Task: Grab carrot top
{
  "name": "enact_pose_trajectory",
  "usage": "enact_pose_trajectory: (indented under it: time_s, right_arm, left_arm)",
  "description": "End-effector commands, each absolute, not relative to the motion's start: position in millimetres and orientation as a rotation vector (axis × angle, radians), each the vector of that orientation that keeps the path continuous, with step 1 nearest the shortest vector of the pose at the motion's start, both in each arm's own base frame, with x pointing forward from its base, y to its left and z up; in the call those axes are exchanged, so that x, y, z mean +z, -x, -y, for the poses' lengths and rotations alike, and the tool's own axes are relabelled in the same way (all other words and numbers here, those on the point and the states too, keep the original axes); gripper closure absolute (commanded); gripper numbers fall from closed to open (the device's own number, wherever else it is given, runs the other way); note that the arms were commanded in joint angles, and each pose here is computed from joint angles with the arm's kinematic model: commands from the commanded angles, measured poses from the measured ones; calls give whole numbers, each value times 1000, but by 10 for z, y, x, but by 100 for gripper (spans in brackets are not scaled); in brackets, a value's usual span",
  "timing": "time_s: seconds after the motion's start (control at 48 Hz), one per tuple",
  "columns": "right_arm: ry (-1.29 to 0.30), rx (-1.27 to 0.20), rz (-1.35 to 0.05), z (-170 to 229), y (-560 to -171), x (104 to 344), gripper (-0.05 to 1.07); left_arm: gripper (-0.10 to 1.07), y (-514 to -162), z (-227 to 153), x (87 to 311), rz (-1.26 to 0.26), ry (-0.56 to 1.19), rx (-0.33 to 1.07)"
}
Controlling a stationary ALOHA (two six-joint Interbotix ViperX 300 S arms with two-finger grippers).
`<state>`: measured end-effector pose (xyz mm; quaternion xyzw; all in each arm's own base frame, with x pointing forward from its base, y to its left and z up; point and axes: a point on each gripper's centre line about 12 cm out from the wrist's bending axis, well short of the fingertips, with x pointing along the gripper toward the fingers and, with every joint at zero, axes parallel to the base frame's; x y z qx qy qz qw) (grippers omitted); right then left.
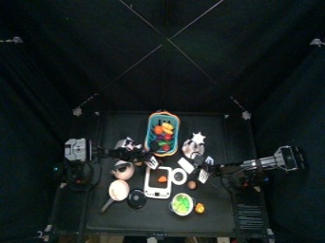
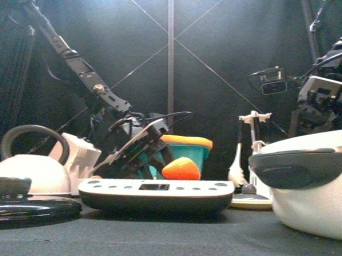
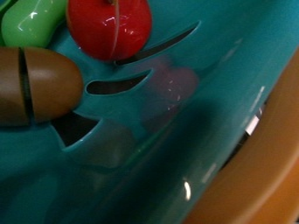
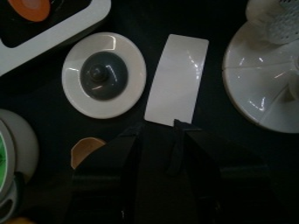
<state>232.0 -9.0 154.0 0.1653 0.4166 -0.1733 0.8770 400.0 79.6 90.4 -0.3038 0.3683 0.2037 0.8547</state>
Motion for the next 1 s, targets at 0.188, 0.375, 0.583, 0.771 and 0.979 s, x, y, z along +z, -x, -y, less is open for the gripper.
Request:
enact_pose_trajectory:
  time_s: [0.188, 0.375, 0.583, 0.771, 0.979]
  right_arm:
    - [-349, -353, -838, 87, -2399, 1634, 30]
    - [-351, -352, -832, 86, -2420, 1655, 30]
    - [-353, -352, -831, 82, -2424, 1660, 30]
    - [-351, -350, -830, 82, -2428, 1665, 30]
    - [-349, -350, -830, 85, -2428, 1665, 30]
  left_arm:
    - [29, -4027, -790, 1172, -738, 618, 393]
    - [29, -4007, -782, 1251, -733, 598, 379]
    - [29, -3999, -771, 1398, -705, 549, 352]
    - [29, -4002, -693, 1497, -697, 477, 308]
    - [29, -3999, -637, 1542, -693, 439, 282]
